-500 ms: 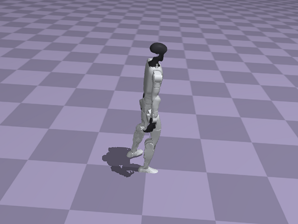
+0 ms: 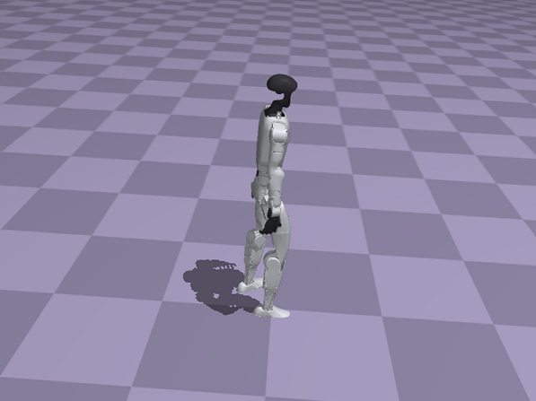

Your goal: In place motions

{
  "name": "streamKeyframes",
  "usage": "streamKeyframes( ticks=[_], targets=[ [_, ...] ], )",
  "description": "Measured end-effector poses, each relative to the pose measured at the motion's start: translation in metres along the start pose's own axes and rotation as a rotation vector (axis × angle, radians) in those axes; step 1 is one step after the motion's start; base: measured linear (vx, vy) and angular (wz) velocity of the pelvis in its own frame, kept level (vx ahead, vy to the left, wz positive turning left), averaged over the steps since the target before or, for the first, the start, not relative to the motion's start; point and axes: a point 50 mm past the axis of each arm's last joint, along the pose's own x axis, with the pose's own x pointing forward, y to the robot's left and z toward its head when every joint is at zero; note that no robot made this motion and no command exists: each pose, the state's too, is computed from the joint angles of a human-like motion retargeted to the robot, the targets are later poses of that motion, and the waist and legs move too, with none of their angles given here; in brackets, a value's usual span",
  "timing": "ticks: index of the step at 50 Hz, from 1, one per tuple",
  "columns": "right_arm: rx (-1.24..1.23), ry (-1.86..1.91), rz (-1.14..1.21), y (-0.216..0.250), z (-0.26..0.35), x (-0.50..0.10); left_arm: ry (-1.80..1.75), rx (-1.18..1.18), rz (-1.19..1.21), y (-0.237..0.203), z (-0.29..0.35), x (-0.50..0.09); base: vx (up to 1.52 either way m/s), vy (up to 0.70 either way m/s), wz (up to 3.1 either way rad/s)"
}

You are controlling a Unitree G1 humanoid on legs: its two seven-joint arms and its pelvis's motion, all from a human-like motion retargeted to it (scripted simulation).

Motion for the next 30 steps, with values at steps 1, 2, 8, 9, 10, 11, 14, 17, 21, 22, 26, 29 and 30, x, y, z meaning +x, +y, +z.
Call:
streamKeyframes(
  ticks=[1,2,8,9,10,11,14,17,21,22,26,29,30],
  targets=[
    [-0.004,-0.001,0.001,0.000,0.000,0.000,0.013,-0.004,0.005,0.001,-0.003,0.000,-0.06,0.02,-0.14],
    [-0.007,-0.002,0.001,0.000,0.000,0.000,0.027,-0.009,0.008,0.001,-0.006,0.000,0.00,0.00,0.00],
    [0.027,0.057,0.004,0.001,-0.023,-0.002,0.077,-0.013,0.007,-0.001,-0.022,0.000,0.02,-0.01,-0.04],
    [0.038,0.074,0.008,0.003,-0.028,-0.002,0.078,-0.007,0.003,-0.002,-0.024,0.000,0.07,-0.03,-0.34],
    [0.051,0.090,0.011,0.004,-0.033,-0.002,0.078,-0.002,-0.003,-0.003,-0.024,0.000,0.00,-0.06,-0.39],
    [0.064,0.102,0.013,0.005,-0.037,-0.002,0.075,0.001,-0.011,-0.005,-0.024,0.000,-0.05,-0.08,-0.37],
    [0.088,0.134,0.014,0.007,-0.044,-0.003,0.068,0.008,-0.029,-0.008,-0.023,0.000,-0.06,-0.10,-0.23],
    [0.094,0.169,0.003,0.008,-0.051,-0.004,0.057,0.028,-0.033,-0.007,-0.021,0.000,-0.01,-0.15,-0.06],
    [0.124,0.198,-0.010,0.013,-0.056,-0.004,0.027,0.037,-0.022,-0.002,-0.017,0.001,-0.01,-0.16,0.00],
    [0.139,0.201,-0.015,0.015,-0.055,-0.004,0.022,0.026,-0.025,-0.002,-0.017,0.001,-0.03,-0.16,-0.10],
    [0.192,0.177,-0.024,0.017,-0.043,-0.001,0.032,-0.193,-0.108,-0.015,-0.031,0.001,-0.01,-0.13,-0.14],
    [0.156,0.129,-0.012,0.016,-0.022,0.001,0.105,-0.362,-0.149,-0.031,-0.058,-0.002,-0.05,-0.20,-0.09],
    [0.131,0.109,-0.007,0.017,-0.013,0.002,0.142,-0.389,-0.147,-0.034,-0.069,-0.004,-0.06,-0.18,0.09]
  ],
)
